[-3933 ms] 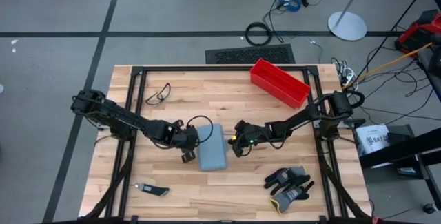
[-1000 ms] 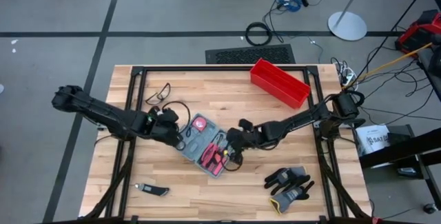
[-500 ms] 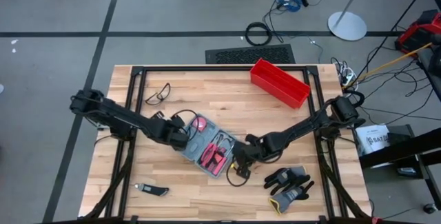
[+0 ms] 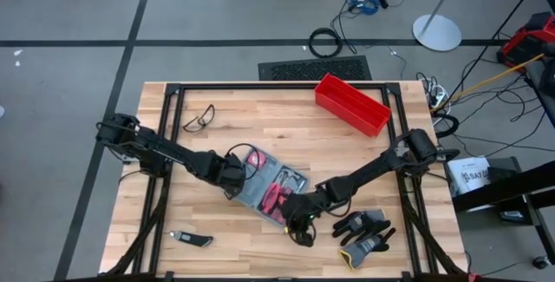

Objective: Prefit tool cases
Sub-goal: Open the toolbox

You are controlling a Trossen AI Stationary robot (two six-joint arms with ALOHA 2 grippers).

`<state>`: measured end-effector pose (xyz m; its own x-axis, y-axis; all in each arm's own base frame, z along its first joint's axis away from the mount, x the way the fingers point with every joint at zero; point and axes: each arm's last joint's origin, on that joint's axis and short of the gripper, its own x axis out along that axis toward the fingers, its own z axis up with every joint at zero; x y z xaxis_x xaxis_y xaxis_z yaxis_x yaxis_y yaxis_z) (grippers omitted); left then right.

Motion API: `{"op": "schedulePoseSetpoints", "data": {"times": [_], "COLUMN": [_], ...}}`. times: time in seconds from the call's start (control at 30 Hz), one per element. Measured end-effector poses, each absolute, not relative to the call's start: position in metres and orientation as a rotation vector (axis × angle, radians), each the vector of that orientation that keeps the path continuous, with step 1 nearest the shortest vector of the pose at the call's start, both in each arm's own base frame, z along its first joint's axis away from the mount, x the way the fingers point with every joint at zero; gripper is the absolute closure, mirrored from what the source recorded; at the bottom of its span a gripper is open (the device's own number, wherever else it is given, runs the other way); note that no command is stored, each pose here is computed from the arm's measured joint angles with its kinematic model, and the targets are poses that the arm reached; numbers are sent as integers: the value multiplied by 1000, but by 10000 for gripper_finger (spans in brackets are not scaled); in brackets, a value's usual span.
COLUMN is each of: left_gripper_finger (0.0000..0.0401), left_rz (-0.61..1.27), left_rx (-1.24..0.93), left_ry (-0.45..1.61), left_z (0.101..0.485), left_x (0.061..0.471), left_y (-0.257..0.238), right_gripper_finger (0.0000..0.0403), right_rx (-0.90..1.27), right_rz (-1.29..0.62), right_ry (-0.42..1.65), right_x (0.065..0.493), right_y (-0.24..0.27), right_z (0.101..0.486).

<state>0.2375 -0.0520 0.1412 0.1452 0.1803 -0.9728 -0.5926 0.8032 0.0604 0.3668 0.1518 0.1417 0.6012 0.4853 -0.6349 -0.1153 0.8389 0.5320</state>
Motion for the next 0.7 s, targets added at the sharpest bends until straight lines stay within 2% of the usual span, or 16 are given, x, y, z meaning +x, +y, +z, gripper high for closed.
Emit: {"op": "schedulePoseSetpoints", "data": {"times": [0.27, 0.7], "left_gripper_finger": [333, 333], "left_rz": [537, 462], "left_rx": [-417, -487], "left_ry": [1295, 1343], "left_z": [142, 143], "left_x": [241, 240], "left_y": [-54, -66], "right_gripper_finger": [403, 402], "right_rx": [467, 312], "right_rz": [312, 90], "right_ry": [825, 969], "right_x": [378, 369], "right_y": [155, 121], "right_z": [114, 113]}}
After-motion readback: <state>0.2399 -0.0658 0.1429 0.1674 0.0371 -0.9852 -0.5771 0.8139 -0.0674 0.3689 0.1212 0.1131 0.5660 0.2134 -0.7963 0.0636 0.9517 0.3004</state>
